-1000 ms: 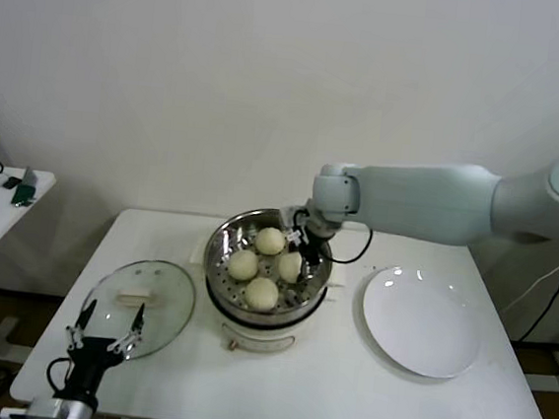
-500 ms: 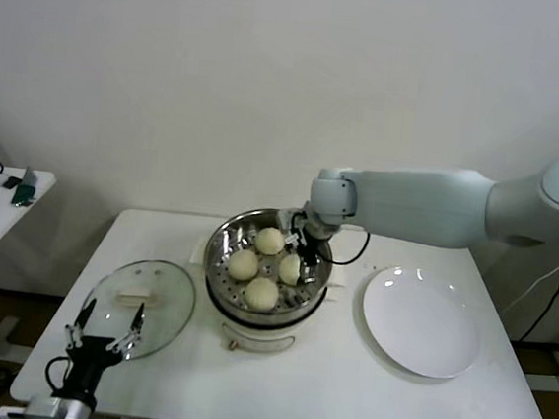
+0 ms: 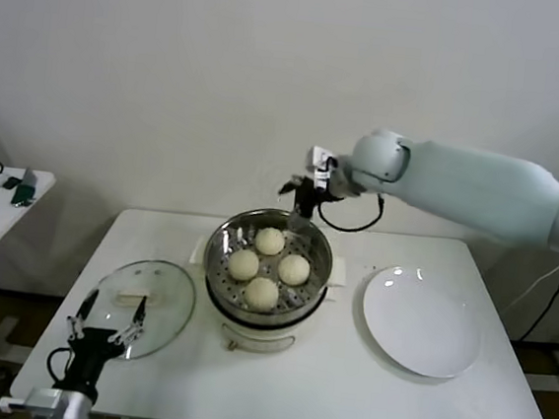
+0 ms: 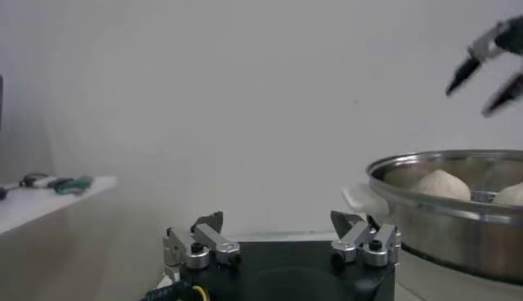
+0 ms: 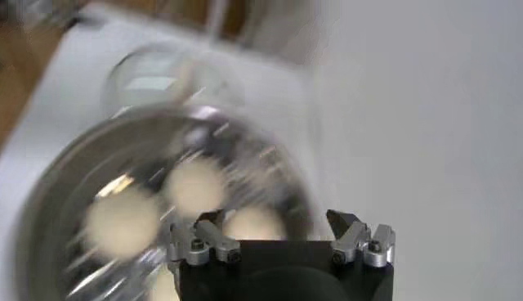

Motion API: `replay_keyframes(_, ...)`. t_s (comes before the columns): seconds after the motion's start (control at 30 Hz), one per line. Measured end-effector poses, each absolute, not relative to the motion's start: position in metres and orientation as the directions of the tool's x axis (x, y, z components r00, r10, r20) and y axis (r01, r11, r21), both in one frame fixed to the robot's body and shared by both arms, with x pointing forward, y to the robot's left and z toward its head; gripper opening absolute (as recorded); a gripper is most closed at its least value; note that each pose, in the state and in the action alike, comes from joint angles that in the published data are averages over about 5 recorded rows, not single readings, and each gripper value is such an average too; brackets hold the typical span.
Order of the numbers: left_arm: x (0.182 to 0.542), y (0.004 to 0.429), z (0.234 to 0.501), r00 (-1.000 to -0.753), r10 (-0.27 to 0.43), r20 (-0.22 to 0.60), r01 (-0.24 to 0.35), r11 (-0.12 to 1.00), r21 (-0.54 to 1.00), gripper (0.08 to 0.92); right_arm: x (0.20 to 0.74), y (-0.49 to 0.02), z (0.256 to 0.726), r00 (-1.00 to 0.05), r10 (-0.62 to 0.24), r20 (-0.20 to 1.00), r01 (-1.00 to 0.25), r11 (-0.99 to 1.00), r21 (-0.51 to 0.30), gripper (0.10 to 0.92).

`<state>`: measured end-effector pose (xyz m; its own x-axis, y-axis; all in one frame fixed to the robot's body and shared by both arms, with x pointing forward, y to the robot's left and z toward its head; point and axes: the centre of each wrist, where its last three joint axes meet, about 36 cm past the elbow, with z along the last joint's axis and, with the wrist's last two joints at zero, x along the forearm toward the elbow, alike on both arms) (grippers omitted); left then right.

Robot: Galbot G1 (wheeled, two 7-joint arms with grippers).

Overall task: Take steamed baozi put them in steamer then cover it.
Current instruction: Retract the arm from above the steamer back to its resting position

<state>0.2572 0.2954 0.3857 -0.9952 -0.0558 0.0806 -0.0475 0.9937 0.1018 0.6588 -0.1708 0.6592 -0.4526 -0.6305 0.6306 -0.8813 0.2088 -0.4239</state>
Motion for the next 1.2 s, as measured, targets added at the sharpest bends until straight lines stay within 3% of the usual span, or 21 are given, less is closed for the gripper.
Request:
replay_keyframes(0.13,0.264,0.296,0.387,-0.997,-0.049,0.059,-0.041,0.991,0.129,0.823,0.650,-0.212,0.641,-0.592,-0.657,0.467,-0.801,0.415,-0.431,0.823)
replay_keyframes(0.33,0.273,0.299,0.386,-0.999,-0.041,0.033,-0.034,0.983,0.182,0.823,0.620,-0.279,0.590,-0.740,-0.615,0.273,-0.671,0.651,-0.355,0.823)
replay_keyframes(0.73,0.279,0.302,0.376,-1.000,-0.017,0.006,-0.014,0.946,0.324,0.823,0.527,-0.336,0.490,-0.863,-0.501,-0.065,-0.484,0.857,-0.180,0.823)
replay_keyframes(0.93,0.279,0.302,0.375,-1.000,-0.009,-0.009,-0.012,0.913,0.409,0.823,0.449,-0.353,0.404,-0.918,-0.382,-0.103,-0.377,0.924,-0.066,0.823)
replay_keyframes(1.2,0.272,0.314,0.366,-1.000,-0.020,-0.015,-0.025,0.784,0.621,0.823,0.328,-0.350,0.324,-0.965,-0.261,-0.024,-0.262,0.964,0.036,0.823)
